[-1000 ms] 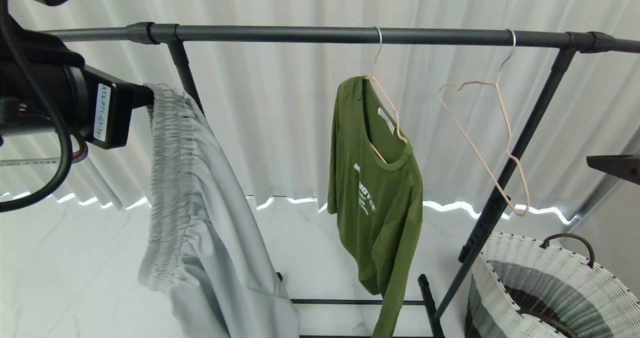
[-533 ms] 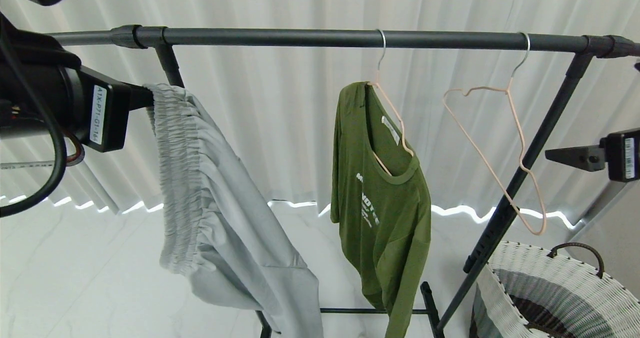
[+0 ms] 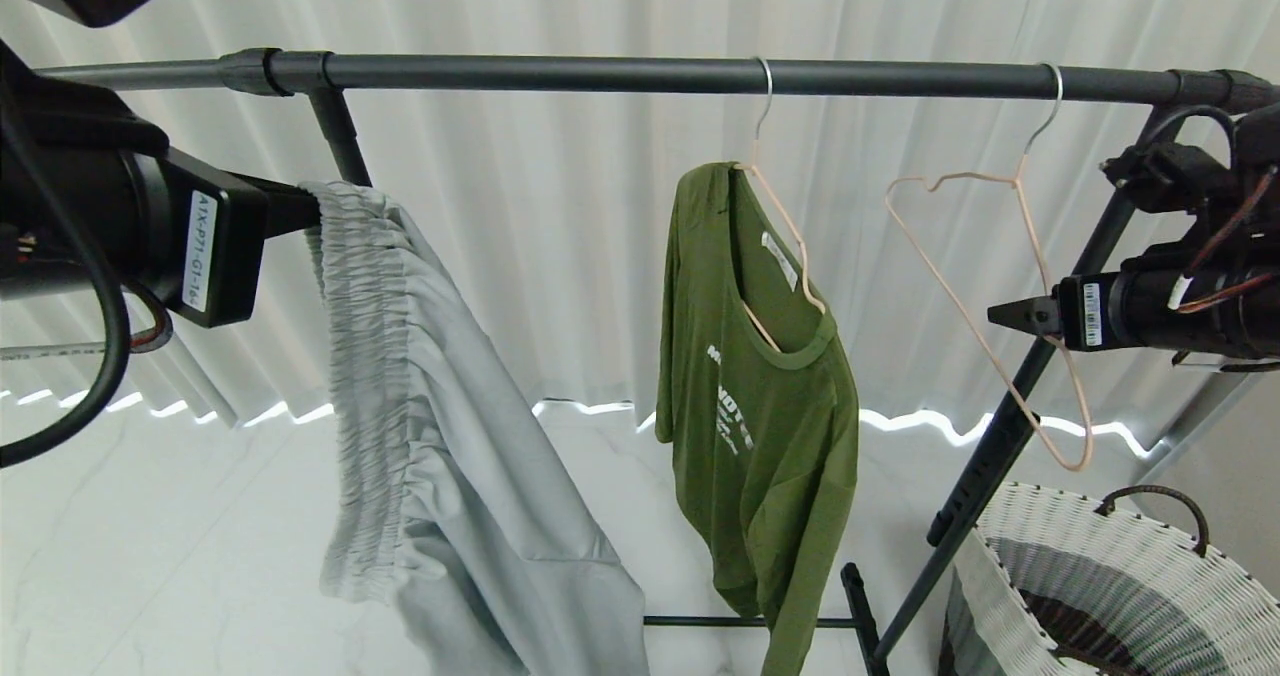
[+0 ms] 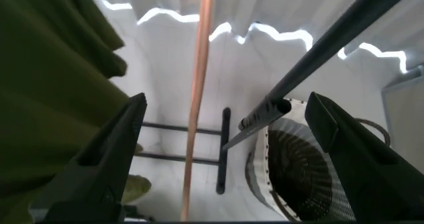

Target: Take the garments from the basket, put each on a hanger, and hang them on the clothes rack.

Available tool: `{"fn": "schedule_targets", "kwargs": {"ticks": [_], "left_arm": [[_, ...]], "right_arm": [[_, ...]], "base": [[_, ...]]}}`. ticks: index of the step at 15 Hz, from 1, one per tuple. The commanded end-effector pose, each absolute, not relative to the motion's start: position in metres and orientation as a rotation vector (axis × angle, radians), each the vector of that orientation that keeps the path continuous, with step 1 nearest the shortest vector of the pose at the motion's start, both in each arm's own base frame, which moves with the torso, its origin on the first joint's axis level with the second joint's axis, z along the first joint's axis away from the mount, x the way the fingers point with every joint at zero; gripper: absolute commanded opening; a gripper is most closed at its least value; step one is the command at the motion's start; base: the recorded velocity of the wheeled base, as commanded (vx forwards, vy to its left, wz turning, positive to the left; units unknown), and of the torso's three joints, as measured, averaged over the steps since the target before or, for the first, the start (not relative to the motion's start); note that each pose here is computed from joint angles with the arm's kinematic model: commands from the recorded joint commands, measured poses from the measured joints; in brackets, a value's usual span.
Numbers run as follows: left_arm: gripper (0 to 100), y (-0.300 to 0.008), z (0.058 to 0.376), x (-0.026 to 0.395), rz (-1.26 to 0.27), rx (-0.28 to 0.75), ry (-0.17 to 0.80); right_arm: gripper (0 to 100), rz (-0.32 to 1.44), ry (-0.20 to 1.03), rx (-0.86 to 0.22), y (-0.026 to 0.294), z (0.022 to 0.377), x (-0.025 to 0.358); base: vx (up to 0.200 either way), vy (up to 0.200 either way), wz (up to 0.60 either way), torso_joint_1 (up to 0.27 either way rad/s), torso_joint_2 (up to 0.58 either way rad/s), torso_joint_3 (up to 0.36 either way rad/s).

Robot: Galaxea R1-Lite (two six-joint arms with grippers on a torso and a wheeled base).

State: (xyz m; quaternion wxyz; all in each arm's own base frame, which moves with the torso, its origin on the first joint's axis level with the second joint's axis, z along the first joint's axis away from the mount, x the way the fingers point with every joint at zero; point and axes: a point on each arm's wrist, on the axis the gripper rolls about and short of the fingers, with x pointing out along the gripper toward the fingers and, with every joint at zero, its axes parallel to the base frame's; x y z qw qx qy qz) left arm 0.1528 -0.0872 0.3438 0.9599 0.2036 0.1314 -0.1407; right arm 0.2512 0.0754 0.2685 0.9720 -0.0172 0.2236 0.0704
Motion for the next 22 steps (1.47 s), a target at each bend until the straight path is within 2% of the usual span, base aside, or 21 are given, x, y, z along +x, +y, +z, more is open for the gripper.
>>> {"fn": "schedule_targets", "kwargs": {"ticks": [1, 7, 8, 17, 22], "left_arm": [[0, -0.087, 0.343, 0.153, -0.286, 0.413, 0.268], [0, -0.087, 0.342, 0.153, -0.286, 0.414, 0.271], [0, -0.088, 0.342, 0.153, -0.285, 0.412, 0.265], [0, -0.088, 0.339, 0.155, -0.284, 0.408, 0.255], [0, -0.087, 0.339, 0.151, -0.284, 0.406, 0.252]], "right_arm": [[100, 0.142, 0.493, -0.044, 0.080, 0.256, 0.263], [100, 0.134, 0.483, -0.011, 0.081, 0.257, 0.266], [0, 0.134, 0.480, -0.010, 0.081, 0.258, 0.266], [0, 0.133, 0.460, -0.005, 0.079, 0.263, 0.260], [0, 0.127, 0.392, 0.008, 0.073, 0.281, 0.242]], "base": [[0.000, 0.000, 0.00, 0.000, 0.00, 0.000], [0.000, 0.000, 0.00, 0.000, 0.00, 0.000], [0.000, 0.000, 0.00, 0.000, 0.00, 0.000], [0.000, 0.000, 0.00, 0.000, 0.00, 0.000], [0.000, 0.000, 0.00, 0.000, 0.00, 0.000]]}}
